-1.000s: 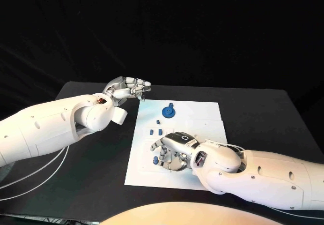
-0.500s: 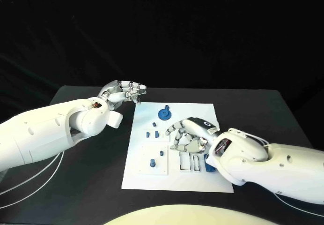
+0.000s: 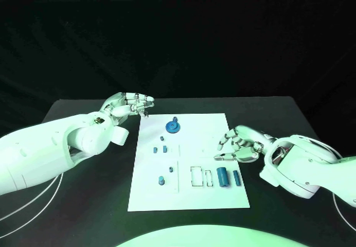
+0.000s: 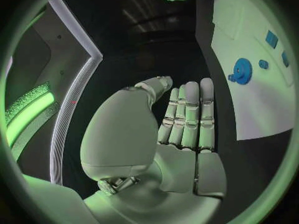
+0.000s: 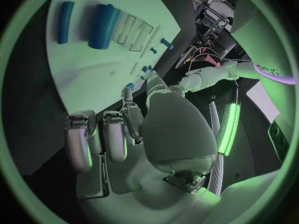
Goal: Assemble the parts on the task board
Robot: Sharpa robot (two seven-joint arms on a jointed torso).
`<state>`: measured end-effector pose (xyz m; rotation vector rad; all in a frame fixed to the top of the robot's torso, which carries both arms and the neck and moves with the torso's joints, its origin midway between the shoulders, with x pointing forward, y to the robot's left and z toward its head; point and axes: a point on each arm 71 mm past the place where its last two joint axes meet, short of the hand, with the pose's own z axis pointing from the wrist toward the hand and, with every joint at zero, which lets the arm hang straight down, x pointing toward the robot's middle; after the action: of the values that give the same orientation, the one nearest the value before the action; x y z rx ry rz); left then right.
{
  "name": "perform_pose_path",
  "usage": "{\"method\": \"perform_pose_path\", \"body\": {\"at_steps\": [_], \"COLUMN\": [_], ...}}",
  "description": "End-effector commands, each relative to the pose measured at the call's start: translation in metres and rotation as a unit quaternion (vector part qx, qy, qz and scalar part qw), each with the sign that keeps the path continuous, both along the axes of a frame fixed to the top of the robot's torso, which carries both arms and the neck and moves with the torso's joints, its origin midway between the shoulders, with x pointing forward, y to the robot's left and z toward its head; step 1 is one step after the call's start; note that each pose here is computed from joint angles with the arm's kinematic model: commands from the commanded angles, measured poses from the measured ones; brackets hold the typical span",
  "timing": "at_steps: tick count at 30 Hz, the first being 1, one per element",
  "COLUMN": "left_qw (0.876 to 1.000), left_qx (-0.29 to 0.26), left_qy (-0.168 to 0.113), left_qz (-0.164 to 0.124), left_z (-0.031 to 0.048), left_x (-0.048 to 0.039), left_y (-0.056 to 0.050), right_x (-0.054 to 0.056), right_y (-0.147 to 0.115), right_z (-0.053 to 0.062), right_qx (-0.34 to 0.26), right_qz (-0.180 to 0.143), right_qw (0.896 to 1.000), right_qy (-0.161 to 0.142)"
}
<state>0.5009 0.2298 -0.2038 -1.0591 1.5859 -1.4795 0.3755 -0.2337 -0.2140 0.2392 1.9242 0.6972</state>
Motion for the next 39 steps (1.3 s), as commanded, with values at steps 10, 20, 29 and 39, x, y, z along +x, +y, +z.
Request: {"method": "perform_pose_path", "body": {"at_steps": [10,20,29,39], "left_qw": [1.000,1.000,1.000,1.000], "left_qx": [-0.010,-0.011,-0.015,-0.015], "left_qy": [-0.001,0.000,0.003,0.003], "left_qz": [-0.012,-0.014,-0.021,-0.022], "left_z": [-0.0014,-0.0019,-0.0019,-0.0018], "left_x": [-0.0018,-0.0026,-0.0036,-0.0040], "left_y": [-0.006,-0.005,-0.004,-0.003], "right_x": [-0.019,-0.025,-0.024,-0.022], "right_y": [-0.024,-0.018,-0.010,-0.002], "right_z": [-0.025,-0.039,-0.050,-0.065], "right_qx": [-0.089,-0.096,-0.100,-0.110], "right_qz": [-0.027,-0.023,-0.019,-0.014], "right_qw": [0.991,0.989,0.988,0.984], "right_qy": [0.092,0.110,0.119,0.136]}}
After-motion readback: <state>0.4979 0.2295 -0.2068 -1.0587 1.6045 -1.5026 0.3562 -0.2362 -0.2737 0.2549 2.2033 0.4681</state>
